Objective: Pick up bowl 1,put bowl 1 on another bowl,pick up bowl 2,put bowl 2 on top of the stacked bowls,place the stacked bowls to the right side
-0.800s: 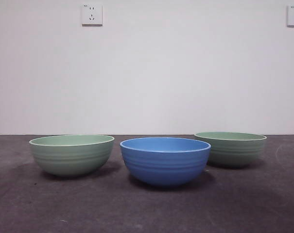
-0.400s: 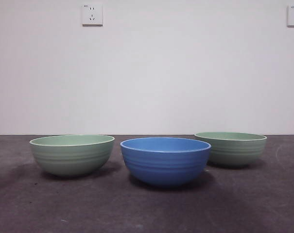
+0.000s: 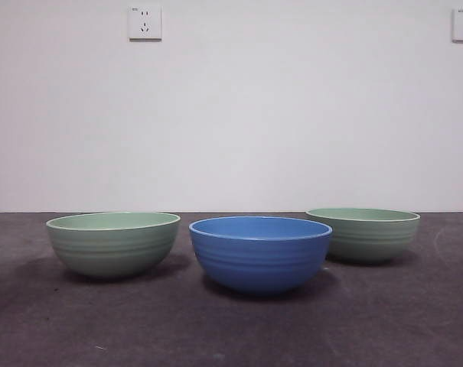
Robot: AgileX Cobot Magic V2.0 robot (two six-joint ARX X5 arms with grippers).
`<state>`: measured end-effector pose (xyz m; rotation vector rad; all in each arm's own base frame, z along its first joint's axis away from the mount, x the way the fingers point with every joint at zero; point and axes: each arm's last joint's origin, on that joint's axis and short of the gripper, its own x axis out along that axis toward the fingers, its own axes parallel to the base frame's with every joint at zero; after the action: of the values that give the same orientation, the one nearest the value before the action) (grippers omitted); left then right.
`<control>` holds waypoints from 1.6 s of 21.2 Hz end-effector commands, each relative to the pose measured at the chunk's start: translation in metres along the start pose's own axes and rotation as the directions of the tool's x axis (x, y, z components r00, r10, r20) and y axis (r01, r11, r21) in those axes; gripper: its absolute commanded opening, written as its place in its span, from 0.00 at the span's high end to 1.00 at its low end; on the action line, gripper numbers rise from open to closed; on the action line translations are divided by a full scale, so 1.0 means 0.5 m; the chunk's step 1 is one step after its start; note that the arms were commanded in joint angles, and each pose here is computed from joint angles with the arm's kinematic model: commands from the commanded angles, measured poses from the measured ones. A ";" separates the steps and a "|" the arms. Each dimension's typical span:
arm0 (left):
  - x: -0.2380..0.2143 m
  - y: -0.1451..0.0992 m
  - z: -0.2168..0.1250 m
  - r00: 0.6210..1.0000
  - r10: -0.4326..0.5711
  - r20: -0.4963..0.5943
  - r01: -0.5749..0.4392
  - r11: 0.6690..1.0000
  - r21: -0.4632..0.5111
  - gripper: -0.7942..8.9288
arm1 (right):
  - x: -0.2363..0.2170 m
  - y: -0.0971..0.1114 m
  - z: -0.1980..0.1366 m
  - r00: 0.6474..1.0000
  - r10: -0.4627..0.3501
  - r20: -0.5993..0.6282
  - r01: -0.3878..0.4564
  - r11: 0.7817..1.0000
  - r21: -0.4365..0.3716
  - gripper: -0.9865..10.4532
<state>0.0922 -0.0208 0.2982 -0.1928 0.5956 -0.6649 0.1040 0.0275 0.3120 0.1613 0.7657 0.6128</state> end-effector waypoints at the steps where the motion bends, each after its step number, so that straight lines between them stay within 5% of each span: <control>1: -0.006 -0.005 0.004 0.999 -0.010 -0.036 0.012 0.998 0.062 0.92 | -0.001 0.005 -0.003 0.998 0.013 -0.053 -0.016 0.998 -0.056 0.92; 12: -0.012 -0.009 0.003 0.997 -0.004 -0.080 0.010 0.998 0.069 0.90 | 0.004 0.011 -0.012 0.993 0.036 -0.117 -0.045 0.996 -0.071 0.87; 14: -0.012 -0.009 0.003 0.997 -0.004 -0.081 0.010 0.998 0.066 0.71 | 0.004 0.011 -0.012 0.993 0.036 -0.117 -0.043 0.997 -0.064 0.75; 17: -0.012 -0.009 0.003 0.997 -0.004 -0.080 0.009 0.998 0.063 0.25 | 0.004 0.011 -0.012 0.993 0.034 -0.116 -0.038 0.999 -0.038 0.54; 18: -0.012 -0.009 0.003 0.997 -0.004 -0.080 0.010 0.998 0.063 0.21 | 0.004 0.011 -0.012 0.993 0.032 -0.116 -0.035 0.999 -0.028 0.48; 34: -0.012 -0.009 0.003 0.997 -0.004 -0.080 0.010 0.998 0.063 0.21 | 0.021 0.000 0.002 0.993 -0.006 -0.120 0.018 0.995 0.101 0.45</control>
<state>0.0867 -0.0207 0.3030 -0.1195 0.6610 -0.6984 0.1088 0.0333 0.3058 0.1807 0.9085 0.5992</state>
